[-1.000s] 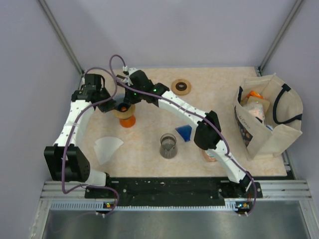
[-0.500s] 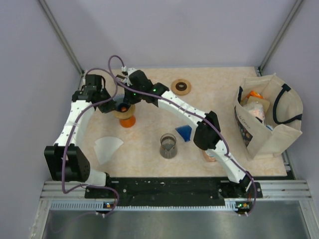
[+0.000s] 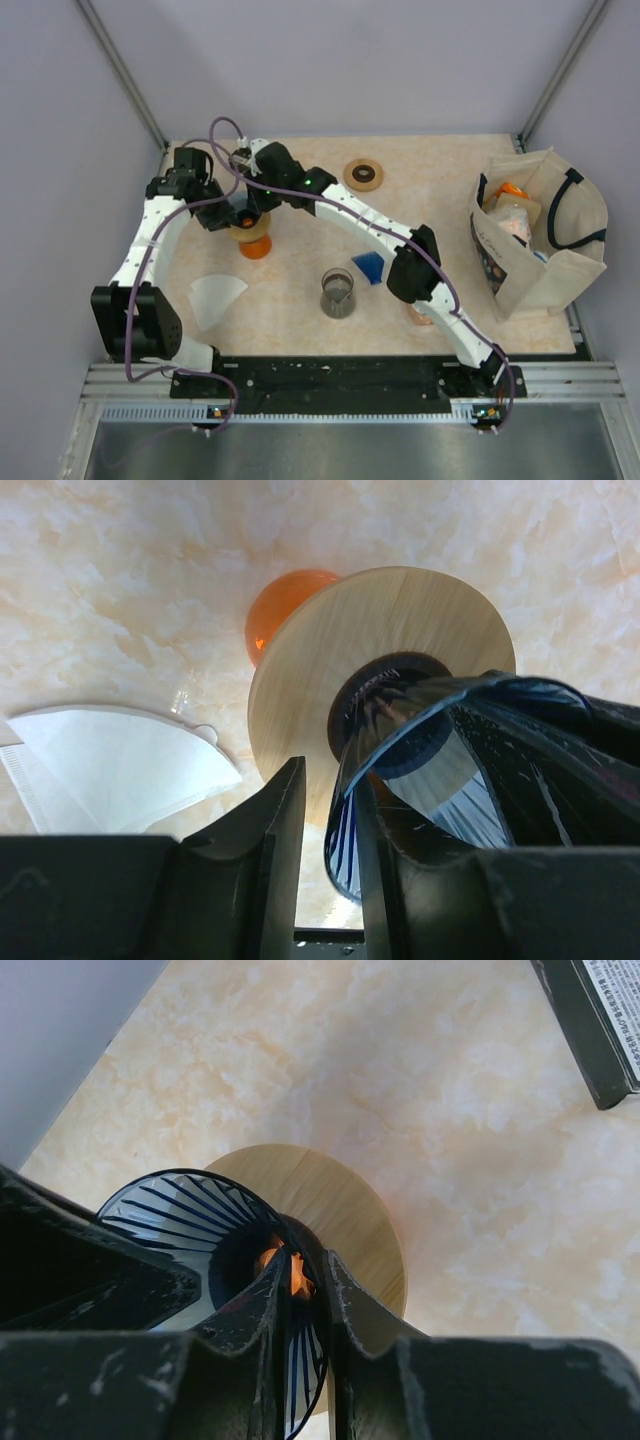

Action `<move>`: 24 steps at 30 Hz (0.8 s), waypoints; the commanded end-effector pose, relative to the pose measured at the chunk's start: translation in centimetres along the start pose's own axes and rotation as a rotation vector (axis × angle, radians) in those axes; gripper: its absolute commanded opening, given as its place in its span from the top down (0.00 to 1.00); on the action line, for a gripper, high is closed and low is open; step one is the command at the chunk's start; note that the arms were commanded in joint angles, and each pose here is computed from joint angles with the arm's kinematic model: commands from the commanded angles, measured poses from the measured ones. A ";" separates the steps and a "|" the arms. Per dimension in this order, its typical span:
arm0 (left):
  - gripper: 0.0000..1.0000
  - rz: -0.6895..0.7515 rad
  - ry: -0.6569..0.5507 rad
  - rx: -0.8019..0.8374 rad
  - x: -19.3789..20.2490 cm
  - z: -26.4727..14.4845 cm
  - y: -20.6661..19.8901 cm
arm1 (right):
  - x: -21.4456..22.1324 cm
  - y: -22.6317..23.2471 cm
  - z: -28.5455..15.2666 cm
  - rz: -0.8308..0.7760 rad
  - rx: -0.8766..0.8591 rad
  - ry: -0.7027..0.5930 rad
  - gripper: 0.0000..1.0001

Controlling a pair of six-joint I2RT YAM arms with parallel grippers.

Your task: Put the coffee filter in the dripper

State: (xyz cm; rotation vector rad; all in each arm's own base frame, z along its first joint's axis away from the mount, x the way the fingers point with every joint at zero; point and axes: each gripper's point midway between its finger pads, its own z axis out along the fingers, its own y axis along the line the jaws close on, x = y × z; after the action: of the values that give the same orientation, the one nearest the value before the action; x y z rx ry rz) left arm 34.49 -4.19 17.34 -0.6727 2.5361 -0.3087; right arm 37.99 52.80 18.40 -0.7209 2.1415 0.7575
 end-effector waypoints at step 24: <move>0.01 0.117 -0.479 0.269 -5.5 -18.1 -4.6 | -12.4 1.3 -12.8 -0.056 0.029 -0.400 0.01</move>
State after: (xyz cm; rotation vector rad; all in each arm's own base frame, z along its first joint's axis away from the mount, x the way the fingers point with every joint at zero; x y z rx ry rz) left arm 32.94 -3.81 30.57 -0.4984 2.2305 -0.3577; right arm 39.23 50.54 25.49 -0.6583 1.9582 0.6904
